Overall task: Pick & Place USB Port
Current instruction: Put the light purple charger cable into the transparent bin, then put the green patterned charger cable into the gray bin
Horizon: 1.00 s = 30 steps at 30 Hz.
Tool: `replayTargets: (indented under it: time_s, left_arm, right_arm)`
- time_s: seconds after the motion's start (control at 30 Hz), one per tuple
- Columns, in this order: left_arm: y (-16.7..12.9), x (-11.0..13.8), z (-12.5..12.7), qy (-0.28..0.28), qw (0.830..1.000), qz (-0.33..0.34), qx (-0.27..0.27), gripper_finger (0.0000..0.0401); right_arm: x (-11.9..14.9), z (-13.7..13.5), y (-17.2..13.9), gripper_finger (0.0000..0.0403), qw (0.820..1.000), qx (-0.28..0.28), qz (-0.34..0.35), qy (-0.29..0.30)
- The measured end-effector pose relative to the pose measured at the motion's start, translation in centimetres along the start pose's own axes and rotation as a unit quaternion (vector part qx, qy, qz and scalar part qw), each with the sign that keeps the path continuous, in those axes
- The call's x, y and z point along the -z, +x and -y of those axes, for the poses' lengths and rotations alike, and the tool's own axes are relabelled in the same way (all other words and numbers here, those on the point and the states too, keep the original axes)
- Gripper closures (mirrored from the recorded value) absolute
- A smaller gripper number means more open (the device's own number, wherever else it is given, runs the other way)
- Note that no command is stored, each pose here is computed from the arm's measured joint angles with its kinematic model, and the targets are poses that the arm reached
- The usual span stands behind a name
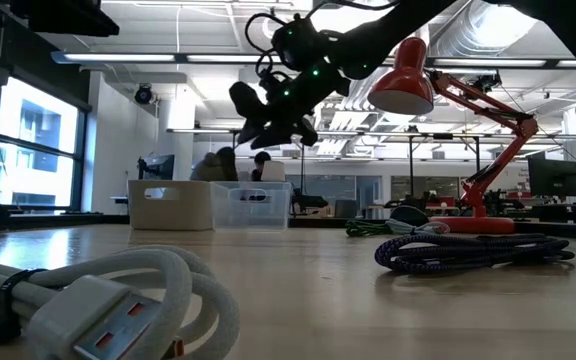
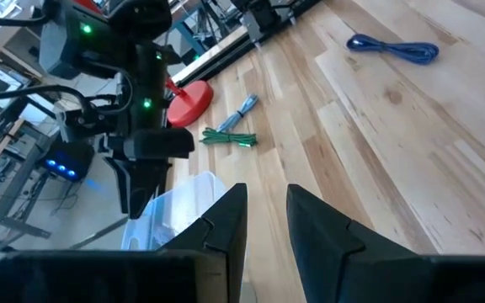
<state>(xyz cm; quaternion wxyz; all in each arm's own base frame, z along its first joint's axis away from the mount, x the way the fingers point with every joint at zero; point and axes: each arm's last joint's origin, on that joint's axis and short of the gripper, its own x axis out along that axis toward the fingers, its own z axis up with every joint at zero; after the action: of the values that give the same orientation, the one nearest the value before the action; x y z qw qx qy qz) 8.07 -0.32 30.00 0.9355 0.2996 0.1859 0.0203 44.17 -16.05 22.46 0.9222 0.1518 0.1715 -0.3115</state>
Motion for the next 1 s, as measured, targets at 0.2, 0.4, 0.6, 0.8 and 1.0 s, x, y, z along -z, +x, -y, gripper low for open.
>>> replayTargets:
  time_s: [0.2, 0.4, 0.6, 0.8, 1.0]
  left_arm:
    - [0.0, 0.1, 0.0, 0.001, 1.000, -0.003, 0.002, 0.0318]
    - [0.0, 0.4, 0.2, 0.005, 1.000, -0.019, 0.011, 0.0318]
    - [0.0, 0.5, 0.3, 0.009, 0.999, -0.028, 0.015, 0.0318]
    - [0.0, 0.5, 0.3, 0.009, 0.999, -0.028, 0.015, 0.0318]
    - [0.0, 0.6, 0.2, 0.009, 0.999, -0.033, 0.005, 0.0318]
  right_arm:
    - [-0.5, -0.4, -0.4, 0.0217, 0.998, -0.058, -0.002, -0.020]
    - [-3.7, -2.5, -4.8, 0.0215, 0.949, -0.311, -0.019, -0.056]
    - [-5.3, -5.1, -11.5, 0.0214, 0.911, -0.381, -0.041, -0.151]
    - [-5.0, -5.7, -17.6, 0.0213, 0.934, -0.266, -0.106, -0.215]
    - [-3.6, -5.5, -20.7, 0.0213, 0.962, -0.069, -0.162, -0.209]
